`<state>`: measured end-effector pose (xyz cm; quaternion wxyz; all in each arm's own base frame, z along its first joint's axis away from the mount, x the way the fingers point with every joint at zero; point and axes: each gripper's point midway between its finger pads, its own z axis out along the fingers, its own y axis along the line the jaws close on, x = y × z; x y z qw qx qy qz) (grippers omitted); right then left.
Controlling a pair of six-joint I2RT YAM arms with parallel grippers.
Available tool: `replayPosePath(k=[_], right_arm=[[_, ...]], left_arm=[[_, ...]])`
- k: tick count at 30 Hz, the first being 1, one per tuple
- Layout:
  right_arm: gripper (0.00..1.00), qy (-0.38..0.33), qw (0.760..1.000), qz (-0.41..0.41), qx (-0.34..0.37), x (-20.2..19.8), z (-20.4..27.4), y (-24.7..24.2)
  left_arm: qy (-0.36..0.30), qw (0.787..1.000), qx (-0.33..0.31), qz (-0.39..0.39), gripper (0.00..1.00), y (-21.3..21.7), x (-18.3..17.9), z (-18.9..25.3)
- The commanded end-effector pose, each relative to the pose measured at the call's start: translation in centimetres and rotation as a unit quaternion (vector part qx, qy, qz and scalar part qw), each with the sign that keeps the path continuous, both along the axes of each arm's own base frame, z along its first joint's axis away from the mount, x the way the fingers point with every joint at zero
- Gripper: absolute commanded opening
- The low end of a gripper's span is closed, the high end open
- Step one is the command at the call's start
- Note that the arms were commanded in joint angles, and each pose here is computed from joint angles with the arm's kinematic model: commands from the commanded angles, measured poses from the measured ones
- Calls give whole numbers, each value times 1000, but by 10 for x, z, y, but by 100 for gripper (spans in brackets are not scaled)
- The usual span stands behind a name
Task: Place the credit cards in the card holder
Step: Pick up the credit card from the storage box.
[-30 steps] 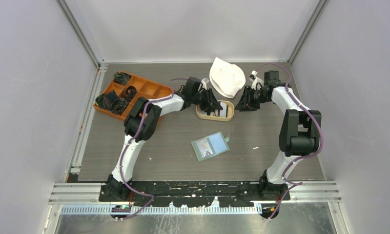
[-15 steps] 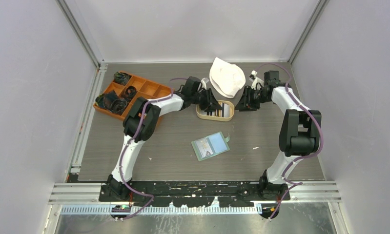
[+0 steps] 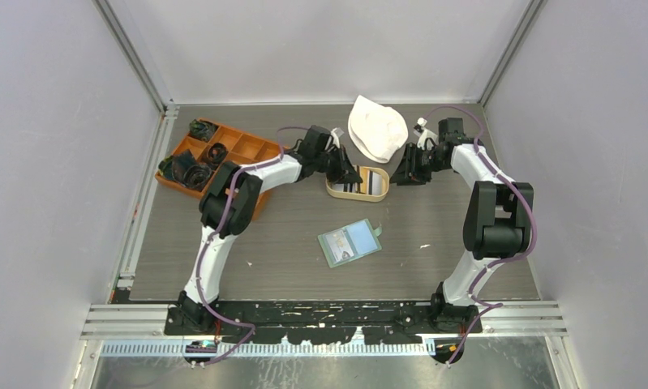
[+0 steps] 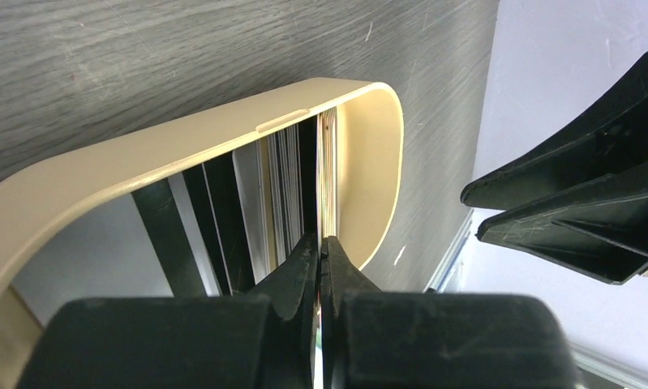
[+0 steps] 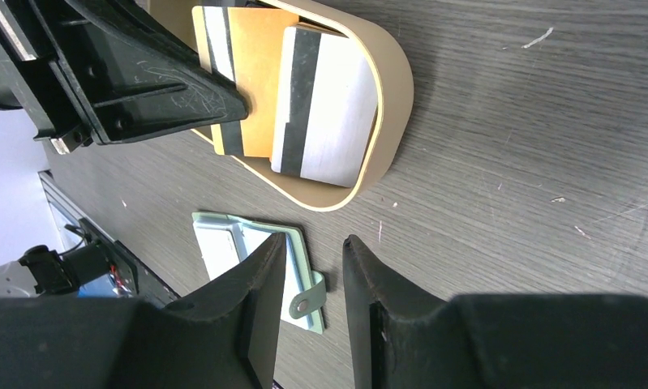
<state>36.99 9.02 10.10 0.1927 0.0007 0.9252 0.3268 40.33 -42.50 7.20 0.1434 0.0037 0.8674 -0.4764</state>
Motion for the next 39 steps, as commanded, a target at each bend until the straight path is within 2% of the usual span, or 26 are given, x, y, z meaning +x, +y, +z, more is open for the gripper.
replayPosePath(k=[1,8,12,17,26,39], right_arm=[[38,-15,1000,8,12,4,10,2],[38,-25,999,37,31,-2,20,9],[38,-46,996,69,40,-8,31,16],[38,-85,990,104,48,-16,47,25],[39,-184,972,138,45,-32,90,31],[41,-300,934,178,80,-73,148,52]], left_arm=[[-63,998,0,6,0,8,7,43],[-96,995,-23,3,0,11,1,63],[-126,991,-35,-9,0,16,-18,83],[-173,984,-37,-20,0,29,-54,102],[-222,974,-46,-13,0,53,-120,107],[-328,942,-72,4,0,84,-222,118]])
